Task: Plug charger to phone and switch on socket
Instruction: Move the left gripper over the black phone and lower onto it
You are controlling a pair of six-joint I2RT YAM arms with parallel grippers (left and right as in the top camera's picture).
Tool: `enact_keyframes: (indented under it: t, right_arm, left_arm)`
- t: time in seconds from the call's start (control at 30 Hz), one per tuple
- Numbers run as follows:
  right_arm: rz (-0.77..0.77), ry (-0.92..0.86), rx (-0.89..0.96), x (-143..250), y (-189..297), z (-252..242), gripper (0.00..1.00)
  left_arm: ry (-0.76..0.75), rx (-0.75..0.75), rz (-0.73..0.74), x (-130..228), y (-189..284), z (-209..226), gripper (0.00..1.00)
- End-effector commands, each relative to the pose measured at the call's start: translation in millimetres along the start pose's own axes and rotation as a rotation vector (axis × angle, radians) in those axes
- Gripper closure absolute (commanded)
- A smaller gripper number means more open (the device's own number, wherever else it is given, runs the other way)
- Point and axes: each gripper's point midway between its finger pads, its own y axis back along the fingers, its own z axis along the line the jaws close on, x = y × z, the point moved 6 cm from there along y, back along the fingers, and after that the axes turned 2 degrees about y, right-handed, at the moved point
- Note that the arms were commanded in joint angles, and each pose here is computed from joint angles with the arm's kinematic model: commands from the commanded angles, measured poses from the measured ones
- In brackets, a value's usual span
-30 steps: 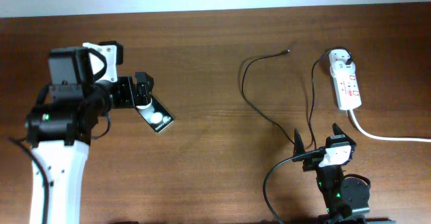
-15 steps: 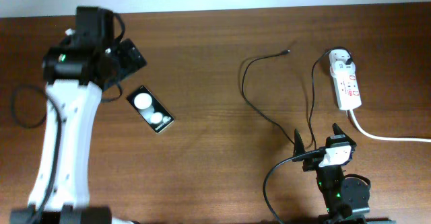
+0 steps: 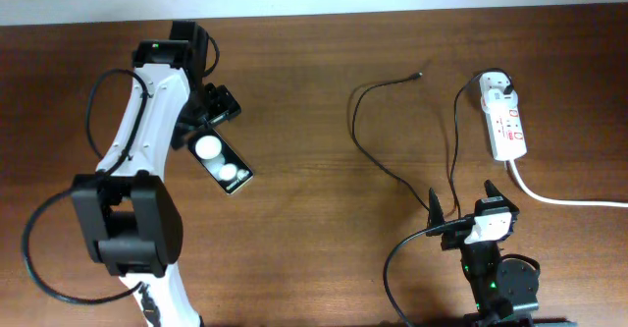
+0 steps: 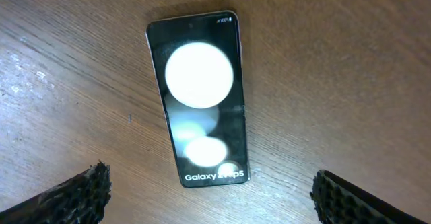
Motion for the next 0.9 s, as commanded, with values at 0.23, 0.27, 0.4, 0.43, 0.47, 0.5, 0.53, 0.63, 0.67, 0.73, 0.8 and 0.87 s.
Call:
enact_keyframes:
  t: [0.23,0.27,0.4,0.43,0.47,0.5,0.53,0.63,0.67,0.73,0.8,0.87]
  right_arm:
    - [0.007,-0.001,0.010,3,0,-1,0.01]
    - [0.007,-0.001,0.010,3,0,-1,0.01]
    - [0.007,-0.001,0.010,3,0,-1,0.01]
    - [0.007,-0.001,0.010,3,0,-1,0.01]
    - [0.007,-0.001,0.010,3,0,-1,0.01]
    - [0.007,-0.001,0.010,3,0,-1,0.01]
    - [0.007,-0.001,0.010,3,0,-1,0.01]
    - [0.007,-0.001,0.010,3,0,-1,0.01]
    - [0.007,-0.001,0.010,3,0,-1,0.01]
    - [0.007,-0.001,0.010,3,0,-1,0.01]
    - [0.007,-0.001,0.011,3,0,-1,0.01]
    - [0.007,-0.001,0.010,3,0,-1,0.01]
  left_arm:
    - [-0.024,0.076,0.095,8,-54,6,0.01]
    - [-0.013,0.071,0.100,8,-60,11,0.01]
    - [0.004,0.063,0.112,14,-83,21,0.01]
    - [0.004,0.064,0.111,15,-87,22,0.01]
    - [0.004,0.062,0.114,17,-92,24,0.01]
    - [0.004,0.061,0.114,18,-93,24,0.01]
    - [0.004,0.059,0.115,19,-95,25,0.01]
    - [0.008,0.068,0.098,16,-97,23,0.01]
    - [0.025,0.070,0.095,16,-97,23,0.01]
    - [0.023,0.077,0.085,15,-97,20,0.01]
    - [0.016,0.080,0.081,17,-99,18,0.01]
    - [0.008,0.082,0.079,19,-103,16,0.01]
